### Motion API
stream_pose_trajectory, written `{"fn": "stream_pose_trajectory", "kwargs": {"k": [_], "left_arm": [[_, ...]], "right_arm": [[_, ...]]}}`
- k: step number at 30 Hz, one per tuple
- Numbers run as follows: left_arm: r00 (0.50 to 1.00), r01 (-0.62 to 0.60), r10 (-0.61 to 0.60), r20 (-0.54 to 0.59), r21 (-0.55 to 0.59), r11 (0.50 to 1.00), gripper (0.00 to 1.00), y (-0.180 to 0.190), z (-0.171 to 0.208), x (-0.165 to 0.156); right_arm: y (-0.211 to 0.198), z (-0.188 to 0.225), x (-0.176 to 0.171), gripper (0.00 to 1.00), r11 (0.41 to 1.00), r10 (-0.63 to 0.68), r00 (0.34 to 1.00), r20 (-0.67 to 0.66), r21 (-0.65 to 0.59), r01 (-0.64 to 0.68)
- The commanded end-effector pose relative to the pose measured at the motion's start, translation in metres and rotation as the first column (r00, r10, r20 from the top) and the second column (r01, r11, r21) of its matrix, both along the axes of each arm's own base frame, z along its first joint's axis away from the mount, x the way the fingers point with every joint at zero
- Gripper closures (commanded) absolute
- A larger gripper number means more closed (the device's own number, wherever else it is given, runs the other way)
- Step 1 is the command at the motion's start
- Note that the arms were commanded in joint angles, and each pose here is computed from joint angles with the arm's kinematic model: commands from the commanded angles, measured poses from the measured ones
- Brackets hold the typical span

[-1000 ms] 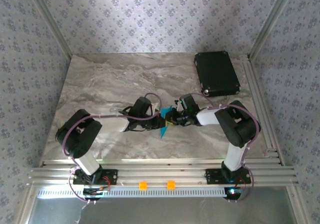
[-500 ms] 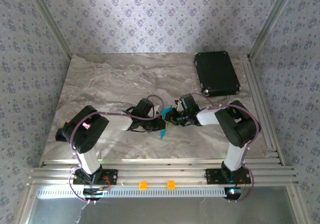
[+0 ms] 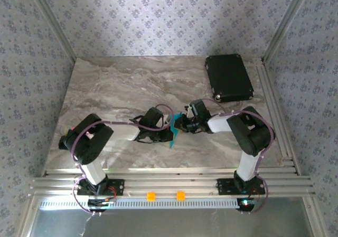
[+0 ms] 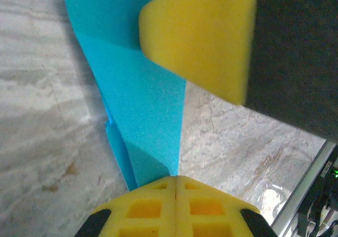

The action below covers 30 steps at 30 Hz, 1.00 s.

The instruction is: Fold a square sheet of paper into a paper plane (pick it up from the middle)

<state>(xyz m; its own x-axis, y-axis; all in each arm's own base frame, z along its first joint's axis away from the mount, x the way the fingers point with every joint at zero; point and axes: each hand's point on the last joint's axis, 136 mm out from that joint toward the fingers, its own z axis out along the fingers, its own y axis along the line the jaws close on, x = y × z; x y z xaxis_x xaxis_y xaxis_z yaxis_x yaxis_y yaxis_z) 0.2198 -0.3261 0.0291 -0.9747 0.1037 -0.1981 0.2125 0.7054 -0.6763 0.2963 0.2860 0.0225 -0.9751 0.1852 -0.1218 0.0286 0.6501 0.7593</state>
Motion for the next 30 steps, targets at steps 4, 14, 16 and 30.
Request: {"fn": "stream_pose_trajectory", "kwargs": {"k": [4, 14, 16, 30], "left_arm": [[0.998, 0.044, -0.043, 0.046, -0.005, 0.999, 0.97, -0.004, 0.025, -0.01], [0.996, 0.054, -0.051, 0.068, -0.045, 0.998, 0.96, -0.025, 0.03, 0.007], [0.997, 0.055, -0.052, 0.061, -0.051, 0.997, 0.96, -0.03, 0.028, 0.009], [0.999, 0.024, -0.023, -0.031, 0.014, 1.0, 0.97, -0.006, -0.016, -0.016]], "right_arm": [[-0.024, -0.046, -0.027, 0.86, 0.991, -0.034, 0.99, -0.14, -0.133, 0.015], [-0.025, -0.044, -0.027, 0.86, 0.991, -0.035, 0.99, -0.138, -0.136, 0.016], [-0.025, -0.043, -0.027, 0.86, 0.991, -0.037, 0.99, -0.136, -0.135, 0.018], [-0.025, -0.046, -0.027, 0.86, 0.99, -0.037, 0.99, -0.139, -0.141, 0.018]]}}
